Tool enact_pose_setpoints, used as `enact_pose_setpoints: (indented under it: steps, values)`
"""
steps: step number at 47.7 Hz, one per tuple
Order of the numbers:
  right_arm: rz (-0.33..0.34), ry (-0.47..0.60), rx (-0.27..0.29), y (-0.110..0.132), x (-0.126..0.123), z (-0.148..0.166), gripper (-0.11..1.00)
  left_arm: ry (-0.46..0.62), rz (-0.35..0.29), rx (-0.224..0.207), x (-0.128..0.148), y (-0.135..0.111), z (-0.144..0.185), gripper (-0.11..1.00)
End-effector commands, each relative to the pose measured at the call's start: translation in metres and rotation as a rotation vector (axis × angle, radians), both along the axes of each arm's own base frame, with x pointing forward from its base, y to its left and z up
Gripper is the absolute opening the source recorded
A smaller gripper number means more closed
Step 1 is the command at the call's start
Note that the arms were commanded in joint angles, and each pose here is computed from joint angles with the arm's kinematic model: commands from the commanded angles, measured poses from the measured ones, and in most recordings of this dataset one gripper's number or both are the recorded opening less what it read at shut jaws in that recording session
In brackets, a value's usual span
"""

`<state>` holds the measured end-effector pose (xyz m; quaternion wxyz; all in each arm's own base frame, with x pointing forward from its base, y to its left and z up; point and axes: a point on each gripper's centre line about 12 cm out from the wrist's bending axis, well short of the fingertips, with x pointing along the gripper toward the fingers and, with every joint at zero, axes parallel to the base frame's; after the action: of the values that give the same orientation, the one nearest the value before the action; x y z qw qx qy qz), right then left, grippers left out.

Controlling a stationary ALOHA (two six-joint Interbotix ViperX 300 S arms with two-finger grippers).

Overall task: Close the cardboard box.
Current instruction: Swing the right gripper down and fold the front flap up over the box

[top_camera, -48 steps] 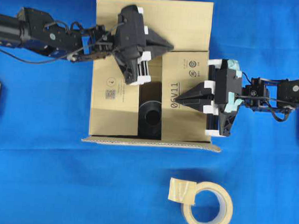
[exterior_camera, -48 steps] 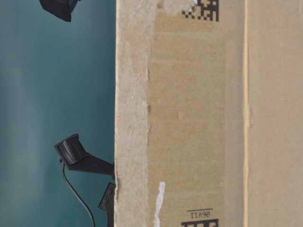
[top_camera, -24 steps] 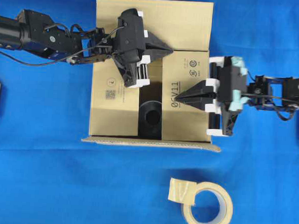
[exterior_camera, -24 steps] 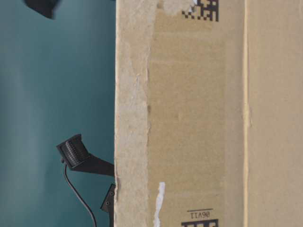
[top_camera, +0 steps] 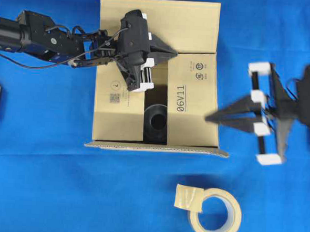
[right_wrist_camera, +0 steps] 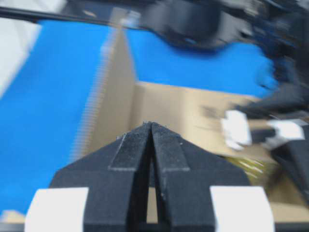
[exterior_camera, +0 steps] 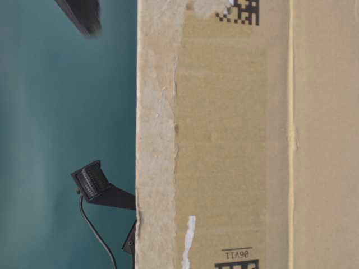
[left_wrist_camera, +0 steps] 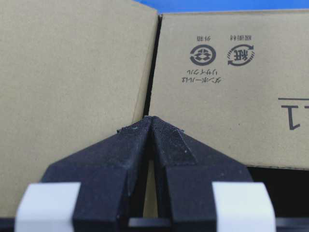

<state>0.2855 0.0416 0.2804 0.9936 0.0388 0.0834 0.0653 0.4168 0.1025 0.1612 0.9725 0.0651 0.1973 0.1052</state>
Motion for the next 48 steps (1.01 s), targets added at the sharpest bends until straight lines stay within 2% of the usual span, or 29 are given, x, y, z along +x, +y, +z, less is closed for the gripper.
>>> enact_pose_setpoints:
  steps: [1, 10, 17, 28, 36, 44, 48]
  values:
    - [0.078, -0.049, -0.001, 0.02, -0.009, 0.012, 0.01, -0.023, 0.0, 0.003, 0.0, -0.001, 0.009, 0.0]
    - [0.221, -0.025, -0.029, 0.056, -0.023, 0.002, 0.01, -0.017, 0.001, -0.003, -0.002, -0.001, 0.007, 0.0]
    - [0.274, 0.042, -0.048, 0.071, -0.025, -0.022, 0.01, -0.02, 0.002, -0.004, -0.002, -0.001, 0.008, 0.0]
    - [0.275, 0.11, -0.064, 0.074, -0.019, -0.051, 0.01, -0.02, 0.005, -0.011, -0.003, -0.001, 0.007, 0.0]
    - [0.263, 0.112, -0.064, 0.071, -0.016, -0.051, 0.01, -0.024, 0.004, -0.012, -0.002, -0.002, 0.008, 0.0]
    - [0.208, 0.086, -0.055, 0.056, -0.013, -0.043, 0.01, -0.023, 0.004, -0.015, -0.002, -0.002, 0.008, 0.0]
    - [0.159, 0.072, -0.051, 0.041, -0.01, -0.039, 0.01, -0.023, 0.0, -0.015, -0.002, -0.004, 0.008, 0.0]
